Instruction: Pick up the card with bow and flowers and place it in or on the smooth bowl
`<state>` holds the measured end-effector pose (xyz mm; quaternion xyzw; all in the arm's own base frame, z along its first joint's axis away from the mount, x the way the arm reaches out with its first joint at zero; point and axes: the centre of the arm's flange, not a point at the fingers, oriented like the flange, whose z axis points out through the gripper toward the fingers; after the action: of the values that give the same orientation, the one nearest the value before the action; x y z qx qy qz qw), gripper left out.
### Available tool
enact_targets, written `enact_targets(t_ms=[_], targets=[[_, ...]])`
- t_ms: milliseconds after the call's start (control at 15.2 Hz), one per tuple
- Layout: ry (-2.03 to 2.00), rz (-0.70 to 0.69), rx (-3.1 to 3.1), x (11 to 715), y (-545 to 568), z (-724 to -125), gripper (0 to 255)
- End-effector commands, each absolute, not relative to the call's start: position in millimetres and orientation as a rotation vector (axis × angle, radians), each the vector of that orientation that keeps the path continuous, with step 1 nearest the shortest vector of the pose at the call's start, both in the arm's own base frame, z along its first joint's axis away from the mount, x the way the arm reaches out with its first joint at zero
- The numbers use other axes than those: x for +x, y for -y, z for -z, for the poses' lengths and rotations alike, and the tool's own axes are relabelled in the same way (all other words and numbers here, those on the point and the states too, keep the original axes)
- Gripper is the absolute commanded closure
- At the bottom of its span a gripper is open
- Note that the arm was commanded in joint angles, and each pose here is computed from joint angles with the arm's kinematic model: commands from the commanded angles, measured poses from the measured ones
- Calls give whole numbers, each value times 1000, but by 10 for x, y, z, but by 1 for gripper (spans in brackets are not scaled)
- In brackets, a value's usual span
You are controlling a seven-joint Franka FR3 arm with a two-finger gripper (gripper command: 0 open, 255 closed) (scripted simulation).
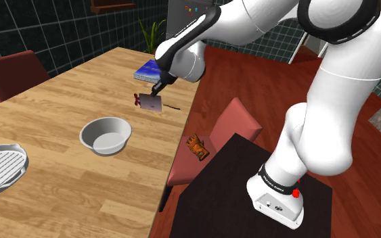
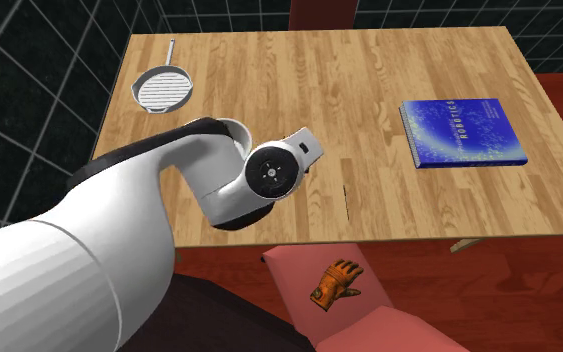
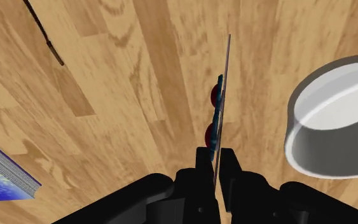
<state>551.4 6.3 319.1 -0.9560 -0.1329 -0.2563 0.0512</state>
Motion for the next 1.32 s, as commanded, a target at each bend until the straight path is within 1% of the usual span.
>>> enact_targets(t_ms=[0,990,1254], targets=[[401,782,-2909,5509,-339,-3187,255],[401,782,-2909,5444,-2312,-3127,255],[401,782,-2909,5444,-2312,-2916,255]])
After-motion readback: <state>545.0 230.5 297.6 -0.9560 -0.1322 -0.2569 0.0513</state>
